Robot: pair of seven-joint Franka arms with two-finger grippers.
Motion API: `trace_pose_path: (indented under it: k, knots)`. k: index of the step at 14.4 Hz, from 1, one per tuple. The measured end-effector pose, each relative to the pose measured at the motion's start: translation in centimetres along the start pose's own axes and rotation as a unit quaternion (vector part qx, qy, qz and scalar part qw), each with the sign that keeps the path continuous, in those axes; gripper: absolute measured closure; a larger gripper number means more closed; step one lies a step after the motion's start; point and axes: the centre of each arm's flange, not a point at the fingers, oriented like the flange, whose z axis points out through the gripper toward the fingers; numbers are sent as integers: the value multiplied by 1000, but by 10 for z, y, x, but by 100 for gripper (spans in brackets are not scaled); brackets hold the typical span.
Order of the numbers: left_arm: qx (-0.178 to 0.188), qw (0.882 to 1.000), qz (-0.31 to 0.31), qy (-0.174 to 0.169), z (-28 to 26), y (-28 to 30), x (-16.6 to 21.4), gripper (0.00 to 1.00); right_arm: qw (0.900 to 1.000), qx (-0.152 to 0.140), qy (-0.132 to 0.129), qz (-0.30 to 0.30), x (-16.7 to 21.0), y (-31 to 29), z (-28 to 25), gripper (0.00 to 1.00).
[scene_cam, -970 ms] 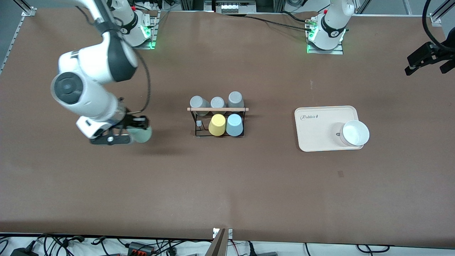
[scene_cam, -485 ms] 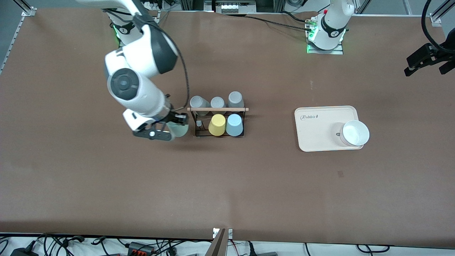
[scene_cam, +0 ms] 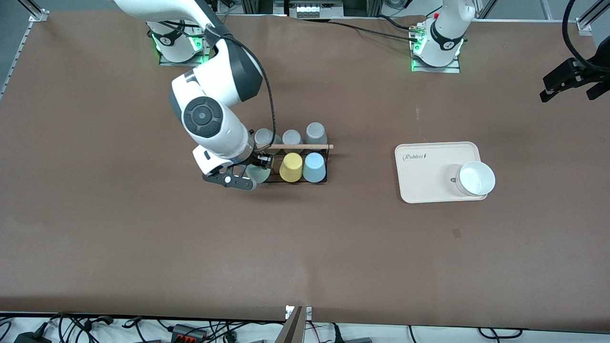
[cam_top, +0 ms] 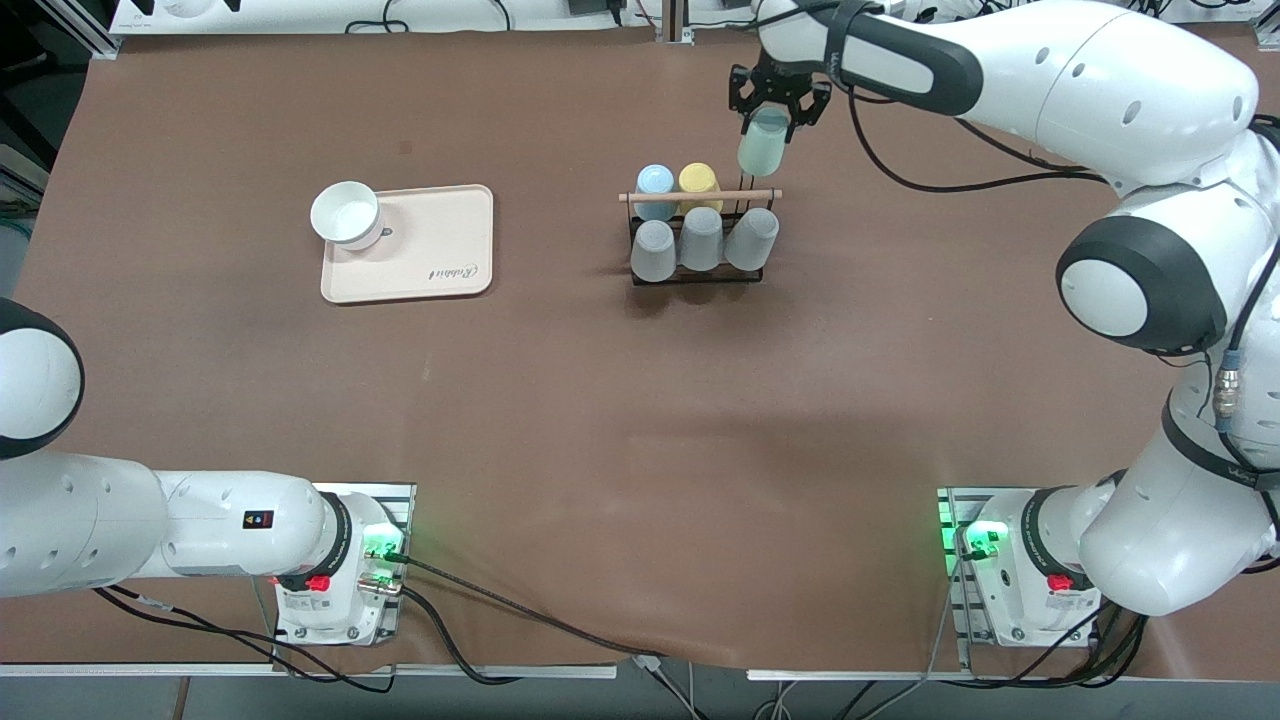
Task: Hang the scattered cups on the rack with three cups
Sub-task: 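Lift the teal cup with the right gripper and carry it to the rack, then lower the teal cup into the rack beside the yellow cup and release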
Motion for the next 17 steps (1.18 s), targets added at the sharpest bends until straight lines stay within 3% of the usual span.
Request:
trace_pose_path:
  k: [17]
  knots:
    - [0, 1000, 0, -6, 2, 0, 0, 0, 999, -38, -33, 4, -7, -19, 81, 33]
